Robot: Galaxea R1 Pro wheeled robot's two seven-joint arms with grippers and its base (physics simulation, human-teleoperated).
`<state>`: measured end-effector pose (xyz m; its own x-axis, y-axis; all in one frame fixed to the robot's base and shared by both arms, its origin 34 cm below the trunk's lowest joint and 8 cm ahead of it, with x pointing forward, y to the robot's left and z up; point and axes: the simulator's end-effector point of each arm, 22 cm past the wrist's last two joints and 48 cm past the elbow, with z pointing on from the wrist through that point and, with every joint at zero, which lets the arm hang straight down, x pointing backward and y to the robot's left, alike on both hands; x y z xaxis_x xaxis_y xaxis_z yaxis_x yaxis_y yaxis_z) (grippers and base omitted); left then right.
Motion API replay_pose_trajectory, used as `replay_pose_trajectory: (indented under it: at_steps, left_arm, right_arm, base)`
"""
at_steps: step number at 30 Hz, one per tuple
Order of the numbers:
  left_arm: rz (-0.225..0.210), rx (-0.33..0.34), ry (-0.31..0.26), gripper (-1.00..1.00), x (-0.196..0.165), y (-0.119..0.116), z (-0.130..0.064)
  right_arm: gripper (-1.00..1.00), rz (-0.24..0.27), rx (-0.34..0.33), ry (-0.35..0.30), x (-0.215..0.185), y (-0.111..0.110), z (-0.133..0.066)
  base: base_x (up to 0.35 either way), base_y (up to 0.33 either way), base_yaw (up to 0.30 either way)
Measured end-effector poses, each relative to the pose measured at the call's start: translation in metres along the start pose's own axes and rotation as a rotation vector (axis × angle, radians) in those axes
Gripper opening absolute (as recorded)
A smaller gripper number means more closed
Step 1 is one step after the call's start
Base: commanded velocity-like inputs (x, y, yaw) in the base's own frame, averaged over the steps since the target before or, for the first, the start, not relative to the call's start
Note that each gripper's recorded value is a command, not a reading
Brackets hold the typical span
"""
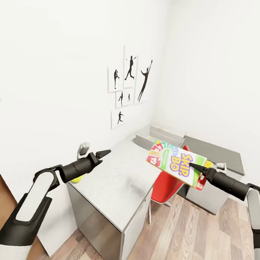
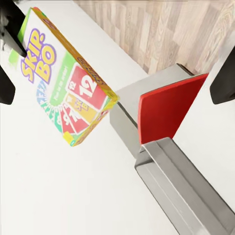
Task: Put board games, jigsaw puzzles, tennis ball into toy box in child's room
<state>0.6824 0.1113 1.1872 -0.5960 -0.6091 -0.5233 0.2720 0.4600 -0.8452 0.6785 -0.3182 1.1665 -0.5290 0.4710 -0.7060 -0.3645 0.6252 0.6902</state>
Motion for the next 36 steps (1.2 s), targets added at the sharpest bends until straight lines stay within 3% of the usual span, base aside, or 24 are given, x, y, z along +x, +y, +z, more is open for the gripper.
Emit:
replay_pose_trajectory:
  at_steps: [6,19,24,28,36]
  left_arm:
    - [0.009,-0.001,0.015,1.00,0.004,-0.017,0.009]
    - [0.008,0.009,0.012,1.00,0.004,-0.023,0.012]
    - [0.007,0.060,0.016,1.00,0.004,-0.034,0.011]
    - [0.007,0.155,0.021,1.00,0.005,-0.053,0.008]
    - [0.005,0.188,0.021,1.00,0.005,-0.058,0.006]
  right_arm:
    - [-1.00,-0.003,0.007,-0.002,-0.004,0.001,-0.006]
    - [-1.00,-0.013,-0.002,-0.006,-0.005,0.007,-0.007]
    - [-1.00,-0.018,-0.004,-0.008,-0.006,0.009,-0.007]
    - [-1.00,-0.017,-0.004,-0.010,-0.006,0.009,-0.008]
    - [-1.00,-0.017,0.002,-0.015,-0.007,0.007,-0.010]
  base:
    - [0.000,0.000,0.000]
    - [0.000,0.000,0.000]
    - [0.000,0.000,0.000]
    - [0.000,-0.037,0.021]
    - [0.000,-0.207,0.168]
